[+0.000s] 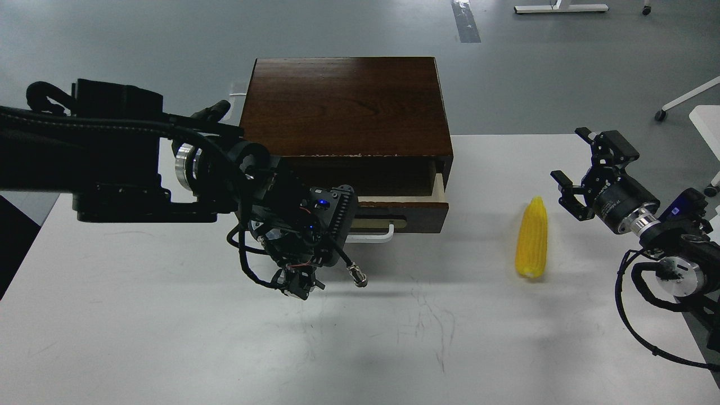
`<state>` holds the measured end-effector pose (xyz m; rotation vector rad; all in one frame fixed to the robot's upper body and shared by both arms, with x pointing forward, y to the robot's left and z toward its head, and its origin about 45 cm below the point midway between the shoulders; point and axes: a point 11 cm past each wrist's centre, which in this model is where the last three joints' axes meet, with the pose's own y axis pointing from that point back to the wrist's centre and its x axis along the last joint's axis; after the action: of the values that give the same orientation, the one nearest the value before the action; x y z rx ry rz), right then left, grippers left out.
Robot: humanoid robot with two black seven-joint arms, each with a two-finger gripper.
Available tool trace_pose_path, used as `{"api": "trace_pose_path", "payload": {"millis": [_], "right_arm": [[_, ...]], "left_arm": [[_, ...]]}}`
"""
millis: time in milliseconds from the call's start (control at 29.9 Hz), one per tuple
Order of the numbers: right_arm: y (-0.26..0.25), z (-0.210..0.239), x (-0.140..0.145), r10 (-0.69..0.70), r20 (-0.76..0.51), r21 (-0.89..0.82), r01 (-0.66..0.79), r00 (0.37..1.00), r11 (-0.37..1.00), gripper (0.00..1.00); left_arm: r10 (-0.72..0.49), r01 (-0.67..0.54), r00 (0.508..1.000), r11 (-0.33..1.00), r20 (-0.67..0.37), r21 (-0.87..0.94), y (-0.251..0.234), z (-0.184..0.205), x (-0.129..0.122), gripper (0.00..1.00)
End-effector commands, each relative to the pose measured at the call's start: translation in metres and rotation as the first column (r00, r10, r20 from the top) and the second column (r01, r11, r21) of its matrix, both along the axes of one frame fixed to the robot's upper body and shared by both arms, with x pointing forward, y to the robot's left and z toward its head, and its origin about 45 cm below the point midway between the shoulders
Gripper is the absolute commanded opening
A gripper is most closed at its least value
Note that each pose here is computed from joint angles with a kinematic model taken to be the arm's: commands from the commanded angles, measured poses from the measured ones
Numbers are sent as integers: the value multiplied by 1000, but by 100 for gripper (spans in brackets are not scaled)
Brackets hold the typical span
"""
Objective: Put corn in drawer with both arms
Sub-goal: 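Keep pulling the drawer farther open with the left gripper, then release the handle and lift the left gripper away from the box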
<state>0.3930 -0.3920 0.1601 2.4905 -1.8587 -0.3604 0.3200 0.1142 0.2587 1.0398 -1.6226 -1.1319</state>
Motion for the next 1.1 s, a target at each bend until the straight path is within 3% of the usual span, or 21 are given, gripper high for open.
{"api": "trace_pose_path", "payload": {"millis": [0,736,1070], "right_arm": [[0,-1,0,-1,-1,0,1,1000,1000,100],[-2,-3,-2,-3,-7,-3,3,1000,1000,100],[-2,-3,-2,-3,-7,-3,3,1000,1000,100]], "left_arm": [[5,-5,1000,1000,5,-1,1,2,2,90],[-27,27,999,1000,29,-10,-3,12,3,90],[-73,75,995,996,62,-42,-8,40,-8,90]]}}
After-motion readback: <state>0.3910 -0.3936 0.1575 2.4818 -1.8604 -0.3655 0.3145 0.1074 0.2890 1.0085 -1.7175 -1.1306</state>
